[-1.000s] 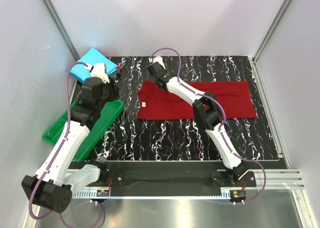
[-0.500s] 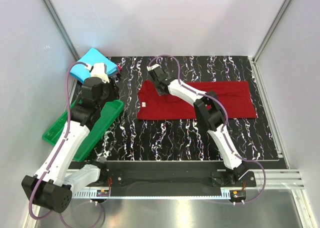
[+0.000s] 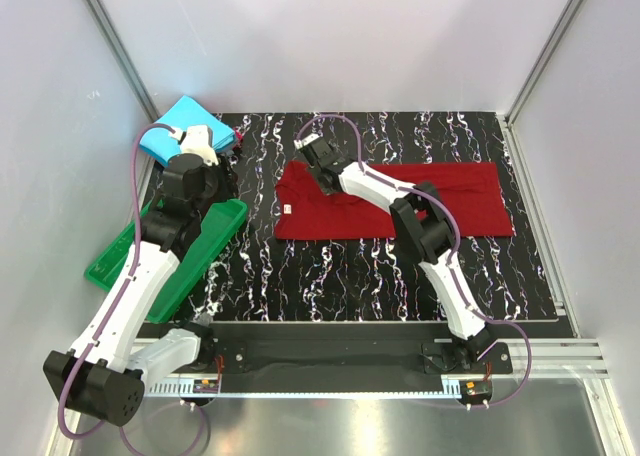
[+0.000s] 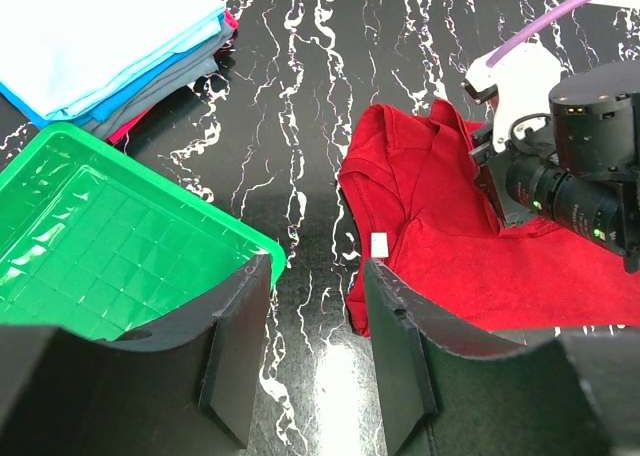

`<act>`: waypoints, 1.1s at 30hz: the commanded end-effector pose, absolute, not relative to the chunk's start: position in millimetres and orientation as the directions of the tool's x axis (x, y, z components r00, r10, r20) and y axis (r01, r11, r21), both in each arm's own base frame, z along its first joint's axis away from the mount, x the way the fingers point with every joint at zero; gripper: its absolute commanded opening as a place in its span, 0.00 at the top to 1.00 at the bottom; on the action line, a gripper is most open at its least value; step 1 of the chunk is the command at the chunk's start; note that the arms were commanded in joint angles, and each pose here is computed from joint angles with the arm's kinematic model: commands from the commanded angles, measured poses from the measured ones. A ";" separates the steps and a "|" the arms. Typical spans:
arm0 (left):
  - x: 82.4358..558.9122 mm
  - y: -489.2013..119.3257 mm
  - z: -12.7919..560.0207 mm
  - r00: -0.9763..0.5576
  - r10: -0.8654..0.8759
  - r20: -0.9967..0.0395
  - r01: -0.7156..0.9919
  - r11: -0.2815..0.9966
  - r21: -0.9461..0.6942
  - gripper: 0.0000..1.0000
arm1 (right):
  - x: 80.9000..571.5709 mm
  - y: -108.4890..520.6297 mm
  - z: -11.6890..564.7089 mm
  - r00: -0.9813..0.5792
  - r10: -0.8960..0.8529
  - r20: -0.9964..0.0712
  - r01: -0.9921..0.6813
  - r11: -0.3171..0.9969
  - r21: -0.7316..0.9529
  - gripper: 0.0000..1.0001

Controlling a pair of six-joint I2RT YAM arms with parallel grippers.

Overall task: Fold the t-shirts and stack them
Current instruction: Fold the tshirt

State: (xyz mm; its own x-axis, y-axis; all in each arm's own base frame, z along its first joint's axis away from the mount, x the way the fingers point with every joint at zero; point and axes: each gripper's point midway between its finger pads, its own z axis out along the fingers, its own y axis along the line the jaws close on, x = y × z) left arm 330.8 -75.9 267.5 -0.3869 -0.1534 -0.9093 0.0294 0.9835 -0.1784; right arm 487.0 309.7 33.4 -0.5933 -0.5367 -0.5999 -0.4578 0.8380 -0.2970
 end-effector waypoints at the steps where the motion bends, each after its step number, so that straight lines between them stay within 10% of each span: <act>1: 336.8 -77.6 279.6 -0.341 -0.166 -0.925 0.047 0.980 -0.193 0.52 | 495.7 310.2 91.4 -0.520 -0.503 -0.691 -0.411 0.856 -0.313 0.90; 15: 337.4 -76.1 278.3 -0.344 -0.168 -0.924 0.044 0.980 -0.194 0.52 | 463.1 323.1 119.9 -0.437 -0.557 -0.707 -0.579 0.775 -0.253 1.00; 25: 338.2 -77.3 277.9 -0.347 -0.169 -0.923 0.049 0.979 -0.198 0.52 | 452.5 315.5 99.8 -0.474 -0.573 -0.668 -0.584 0.773 -0.249 0.82; 30: 338.2 -77.7 275.1 -0.354 -0.165 -0.921 0.050 0.980 -0.195 0.52 | 463.2 302.3 100.7 -0.486 -0.575 -0.658 -0.517 0.796 -0.314 0.96; 33: 340.5 -79.6 272.1 -0.363 -0.167 -0.917 0.054 0.979 -0.199 0.51 | 464.9 298.1 105.9 -0.496 -0.559 -0.665 -0.485 0.813 -0.322 0.76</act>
